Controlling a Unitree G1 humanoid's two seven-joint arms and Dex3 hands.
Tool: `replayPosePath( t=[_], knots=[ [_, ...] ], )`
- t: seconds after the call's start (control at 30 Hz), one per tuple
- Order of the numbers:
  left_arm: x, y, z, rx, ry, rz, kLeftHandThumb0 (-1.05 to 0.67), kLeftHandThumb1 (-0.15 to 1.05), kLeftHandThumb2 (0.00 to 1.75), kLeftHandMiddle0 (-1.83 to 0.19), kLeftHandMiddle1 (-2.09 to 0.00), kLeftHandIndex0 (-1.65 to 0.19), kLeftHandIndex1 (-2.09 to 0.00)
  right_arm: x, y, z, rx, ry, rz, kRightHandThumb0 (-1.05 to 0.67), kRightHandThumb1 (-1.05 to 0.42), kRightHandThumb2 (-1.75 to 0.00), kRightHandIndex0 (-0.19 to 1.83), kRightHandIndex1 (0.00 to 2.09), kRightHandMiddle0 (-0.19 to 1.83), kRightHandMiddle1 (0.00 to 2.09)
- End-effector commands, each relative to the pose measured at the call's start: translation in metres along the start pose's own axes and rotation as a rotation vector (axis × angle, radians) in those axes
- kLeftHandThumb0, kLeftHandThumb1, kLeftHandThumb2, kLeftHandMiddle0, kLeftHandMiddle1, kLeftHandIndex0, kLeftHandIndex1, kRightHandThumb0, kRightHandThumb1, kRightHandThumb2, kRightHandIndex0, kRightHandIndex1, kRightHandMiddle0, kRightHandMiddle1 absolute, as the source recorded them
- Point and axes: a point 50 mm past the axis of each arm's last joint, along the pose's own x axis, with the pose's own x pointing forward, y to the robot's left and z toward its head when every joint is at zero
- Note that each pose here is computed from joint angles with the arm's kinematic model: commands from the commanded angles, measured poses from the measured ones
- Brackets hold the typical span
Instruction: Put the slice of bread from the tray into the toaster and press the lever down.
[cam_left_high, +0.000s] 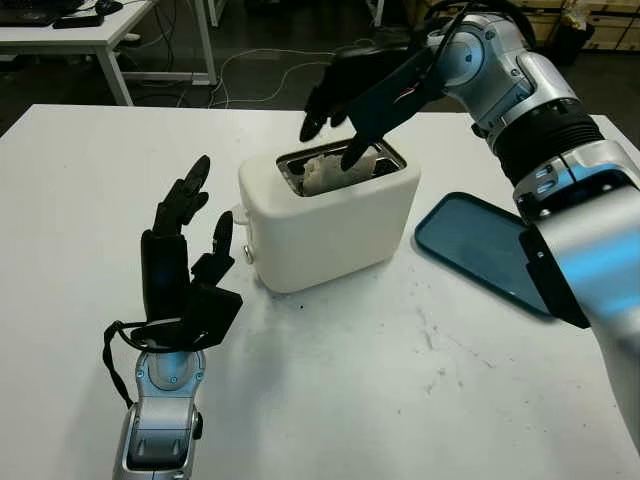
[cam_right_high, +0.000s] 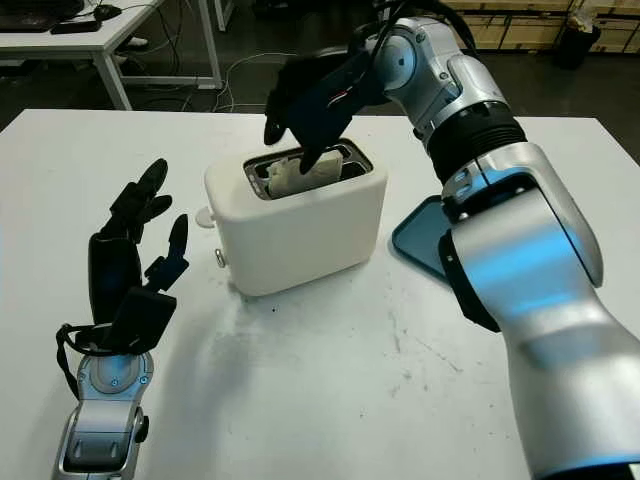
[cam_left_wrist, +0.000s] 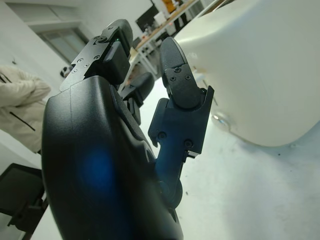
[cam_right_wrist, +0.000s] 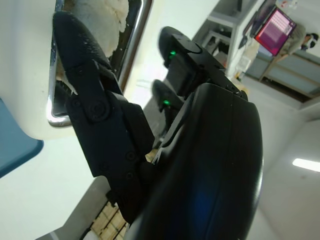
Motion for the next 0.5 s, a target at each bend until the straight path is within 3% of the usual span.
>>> replayPosePath(
  t=[0.0,0.23,0.33,0.47],
  knots=[
    [0.000,0.000,0.001,-0.001,-0.009,-0.005,-0.37,0.92,0.53,-0.11,-0.93,-0.42,-0.02,-0.006,-0.008,0.000,-0.016,0.005,-0.036,-0.94,-0.74,0.00,0.01,0.55,0.36,0.00],
    [0.001,0.002,0.002,0.012,-0.017,-0.008,-0.36,0.92,0.52,-0.10,-0.94,-0.42,-0.02,-0.015,-0.016,-0.005,0.029,0.000,-0.112,-0.92,-0.70,0.00,0.00,0.37,0.31,0.00],
    [0.007,0.010,0.005,0.063,-0.050,-0.019,-0.33,0.92,0.49,-0.10,-0.95,-0.43,-0.03,-0.026,-0.017,-0.015,0.138,-0.068,-0.276,-0.91,-0.71,0.00,0.10,0.50,0.40,0.05],
    [0.023,0.031,0.016,0.239,-0.166,-0.030,-0.33,0.92,0.33,-0.21,-0.99,-0.52,-0.07,-0.046,-0.012,-0.038,0.274,-0.123,-0.525,-0.80,-0.73,-0.01,0.36,0.69,0.59,0.13]
  ],
)
